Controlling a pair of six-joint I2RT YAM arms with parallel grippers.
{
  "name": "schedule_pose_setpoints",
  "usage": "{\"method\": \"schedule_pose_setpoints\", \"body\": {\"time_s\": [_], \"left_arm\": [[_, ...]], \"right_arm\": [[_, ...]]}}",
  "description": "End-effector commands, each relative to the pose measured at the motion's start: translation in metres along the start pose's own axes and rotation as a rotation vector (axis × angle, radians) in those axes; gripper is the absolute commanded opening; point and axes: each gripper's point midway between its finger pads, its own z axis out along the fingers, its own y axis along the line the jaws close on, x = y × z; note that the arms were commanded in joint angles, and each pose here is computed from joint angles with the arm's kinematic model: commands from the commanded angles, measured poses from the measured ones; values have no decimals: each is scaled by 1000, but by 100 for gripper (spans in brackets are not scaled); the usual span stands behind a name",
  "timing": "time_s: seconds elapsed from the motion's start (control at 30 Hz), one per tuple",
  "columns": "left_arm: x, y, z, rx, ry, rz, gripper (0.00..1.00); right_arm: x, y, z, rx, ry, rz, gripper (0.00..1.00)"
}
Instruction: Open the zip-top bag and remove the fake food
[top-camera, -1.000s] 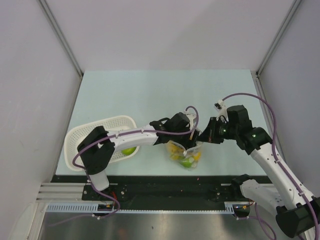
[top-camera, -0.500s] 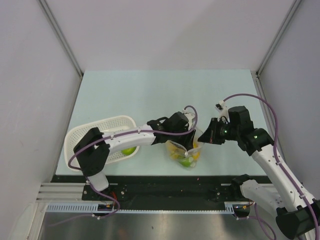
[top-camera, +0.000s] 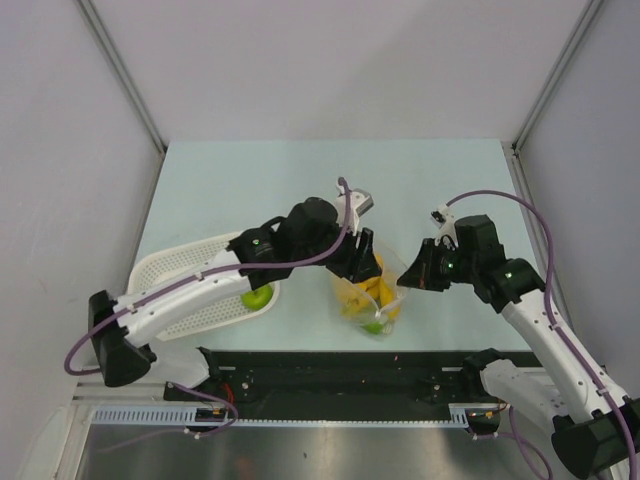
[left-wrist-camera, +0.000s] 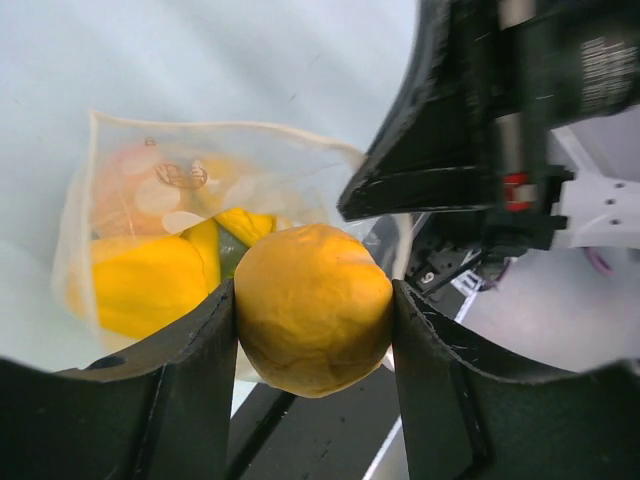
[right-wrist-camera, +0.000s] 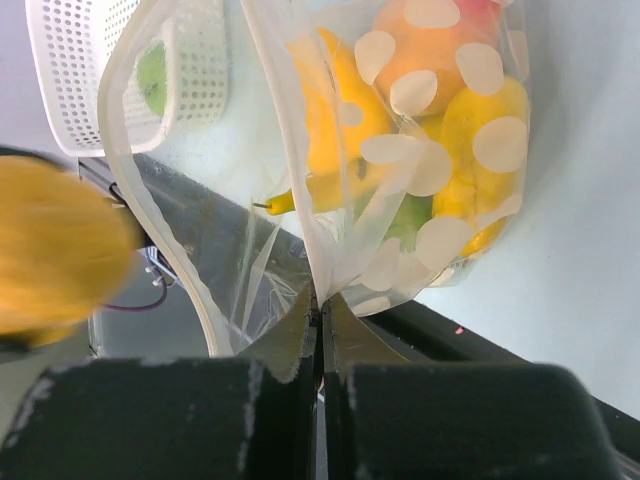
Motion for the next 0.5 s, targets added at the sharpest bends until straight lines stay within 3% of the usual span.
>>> {"method": "schedule_pose_setpoints", "body": {"time_s": [0.0,0.2,0.3,0.47], "left_arm": [[-47,-17,-58,5,-167,5,20],[-52,18,-117,-158,-275,-37,22],[-34,58,-139,-322,-295,-70,25],[25,136,-162,-640,-216,-181,25]], "right_arm": [[-2,-4,-1,12,-30,-21,0],[-1,-10,3,26,-16,-32,0],[-1,-9,2,24,-19,-40,0],[-3,-7,-1,24,-21,-49,0]]}}
